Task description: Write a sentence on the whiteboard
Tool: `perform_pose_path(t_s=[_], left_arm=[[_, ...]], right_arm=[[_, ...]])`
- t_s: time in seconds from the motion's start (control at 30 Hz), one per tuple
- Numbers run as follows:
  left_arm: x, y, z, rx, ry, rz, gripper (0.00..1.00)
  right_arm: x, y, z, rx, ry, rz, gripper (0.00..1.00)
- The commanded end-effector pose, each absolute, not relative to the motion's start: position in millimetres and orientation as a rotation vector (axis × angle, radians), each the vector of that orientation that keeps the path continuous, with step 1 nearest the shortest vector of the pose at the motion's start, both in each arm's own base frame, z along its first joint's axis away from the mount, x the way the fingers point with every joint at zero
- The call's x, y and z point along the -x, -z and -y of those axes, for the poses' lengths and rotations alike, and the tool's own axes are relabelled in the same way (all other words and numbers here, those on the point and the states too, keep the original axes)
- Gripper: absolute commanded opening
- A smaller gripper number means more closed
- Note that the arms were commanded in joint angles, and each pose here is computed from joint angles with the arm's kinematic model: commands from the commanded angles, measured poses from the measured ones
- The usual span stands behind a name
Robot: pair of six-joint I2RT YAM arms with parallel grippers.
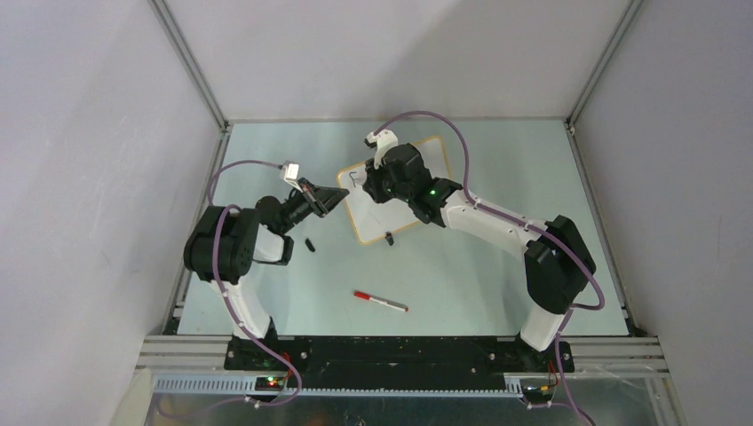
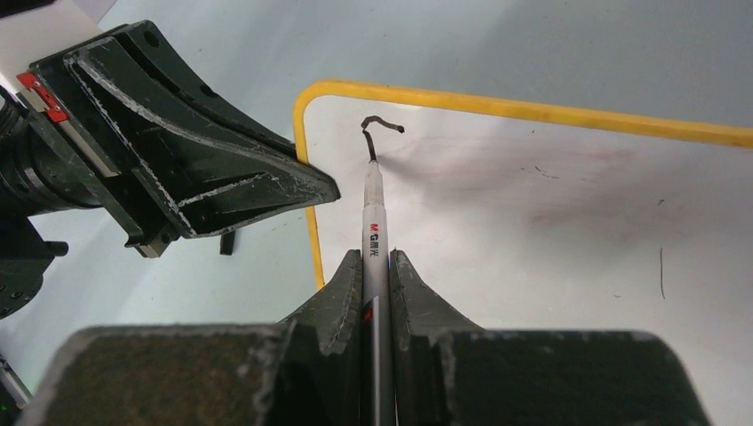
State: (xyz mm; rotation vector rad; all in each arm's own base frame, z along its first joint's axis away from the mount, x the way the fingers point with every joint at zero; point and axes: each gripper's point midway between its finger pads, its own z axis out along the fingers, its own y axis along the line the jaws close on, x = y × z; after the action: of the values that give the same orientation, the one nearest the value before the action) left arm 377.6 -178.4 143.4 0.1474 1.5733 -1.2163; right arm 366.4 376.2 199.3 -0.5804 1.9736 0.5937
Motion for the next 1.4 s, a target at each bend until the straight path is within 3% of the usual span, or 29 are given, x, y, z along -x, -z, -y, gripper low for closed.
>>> perform_pose_path(t_s=[0.0, 1.37], left_arm=[[-380, -156, 178, -0.227, 1.172, -1.505, 0.0], [-379, -156, 179, -0.23, 1.172, -1.504, 0.0]], right_arm=[[-376, -221, -382, 0.565, -0.588, -1.919, 0.0], [-381, -224, -367, 0.499, -0.576, -1.951, 0.0]])
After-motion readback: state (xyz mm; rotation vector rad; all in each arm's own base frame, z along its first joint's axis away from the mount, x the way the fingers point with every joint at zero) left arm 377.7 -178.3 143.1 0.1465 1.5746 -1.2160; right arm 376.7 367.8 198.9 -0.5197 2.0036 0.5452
